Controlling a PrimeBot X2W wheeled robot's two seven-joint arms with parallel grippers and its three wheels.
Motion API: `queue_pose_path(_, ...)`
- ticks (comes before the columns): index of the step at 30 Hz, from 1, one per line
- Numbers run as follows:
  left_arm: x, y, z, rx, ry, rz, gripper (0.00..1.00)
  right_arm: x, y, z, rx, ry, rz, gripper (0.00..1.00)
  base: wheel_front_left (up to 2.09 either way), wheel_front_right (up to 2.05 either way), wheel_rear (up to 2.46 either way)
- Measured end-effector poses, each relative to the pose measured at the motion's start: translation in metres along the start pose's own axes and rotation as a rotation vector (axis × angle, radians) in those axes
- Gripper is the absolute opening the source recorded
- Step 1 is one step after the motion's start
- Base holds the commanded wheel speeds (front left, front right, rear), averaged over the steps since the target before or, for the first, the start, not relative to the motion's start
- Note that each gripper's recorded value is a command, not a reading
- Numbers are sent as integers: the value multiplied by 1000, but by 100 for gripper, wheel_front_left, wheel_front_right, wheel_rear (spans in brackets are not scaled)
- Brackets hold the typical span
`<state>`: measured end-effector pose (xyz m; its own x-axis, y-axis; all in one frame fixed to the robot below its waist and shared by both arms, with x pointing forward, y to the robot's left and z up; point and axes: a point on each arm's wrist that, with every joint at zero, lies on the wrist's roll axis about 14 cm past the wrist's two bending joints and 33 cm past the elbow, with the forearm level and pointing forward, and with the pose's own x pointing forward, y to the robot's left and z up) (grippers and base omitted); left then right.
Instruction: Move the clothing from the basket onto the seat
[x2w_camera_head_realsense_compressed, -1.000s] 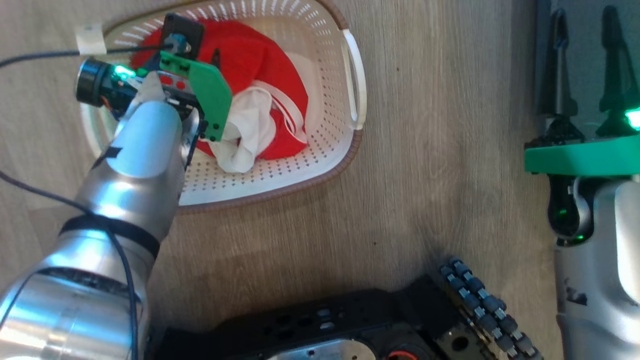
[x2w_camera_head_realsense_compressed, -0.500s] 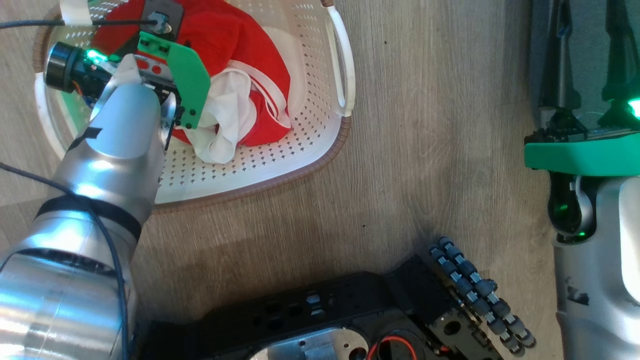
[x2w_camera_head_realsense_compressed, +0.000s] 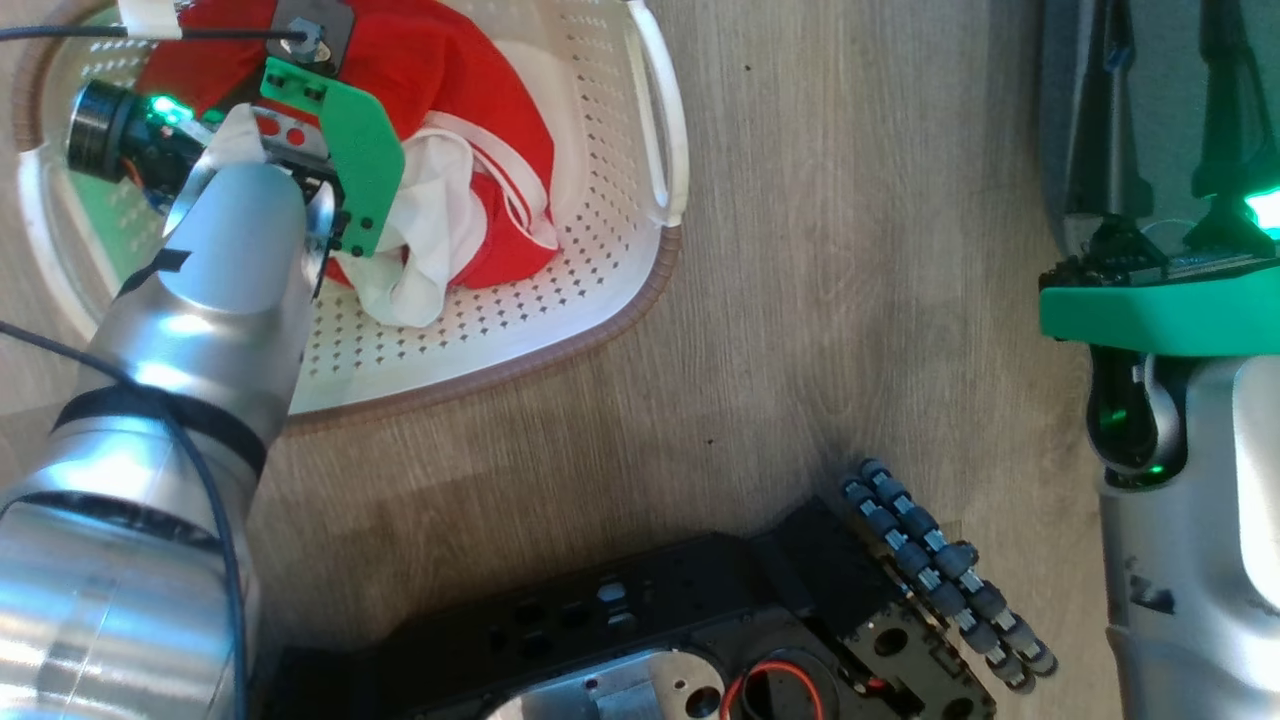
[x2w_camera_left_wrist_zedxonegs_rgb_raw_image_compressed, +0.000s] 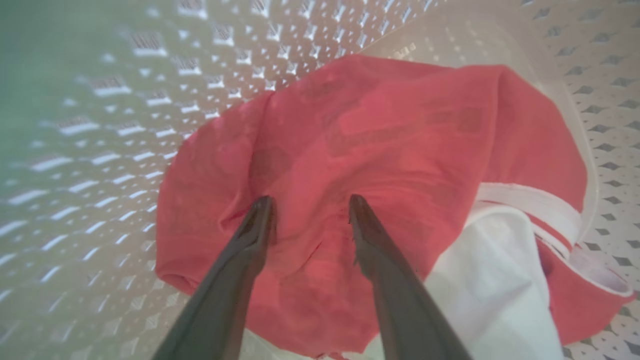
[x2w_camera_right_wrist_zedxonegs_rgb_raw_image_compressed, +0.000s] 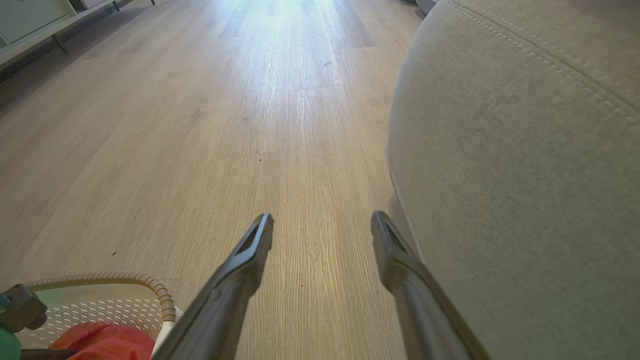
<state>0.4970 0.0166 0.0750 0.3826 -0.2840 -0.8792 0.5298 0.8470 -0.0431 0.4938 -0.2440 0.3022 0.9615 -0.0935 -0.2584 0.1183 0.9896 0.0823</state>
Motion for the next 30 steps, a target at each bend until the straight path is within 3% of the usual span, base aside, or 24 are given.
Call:
queue_pose_path(1, 1, -1, 0, 8, 0, 0, 78, 0, -1, 0, -1, 0, -2, 100, 0, 0, 0)
queue_pose_path(2, 3, -1, -1, 12, 1, 2, 71, -1, -2, 1, 0, -1, -5, 100, 0, 0, 0)
queue_pose_path(3, 4, -1, -1, 15, 2, 1, 47, -2, -4, 2, -3, -3, -9, 100, 0, 0, 0)
queue_pose_path(4, 4, -1, -1, 19, 1, 3, 2, -2, -5, 3, -6, -5, -13, 100, 0, 0, 0)
queue_pose_path(9, 1, -4, 4, 30, -21, -10, 0, -6, -14, 6, -10, -7, -40, 100, 0, 0, 0)
queue_pose_path(15, -29, -2, 37, -64, -167, -5, 0, -8, -9, 28, -11, -54, -31, 100, 0, 0, 0)
queue_pose_path(30, -187, 21, 81, -294, -507, 102, 0, -60, 18, 99, 27, -160, 42, 100, 0, 0, 0)
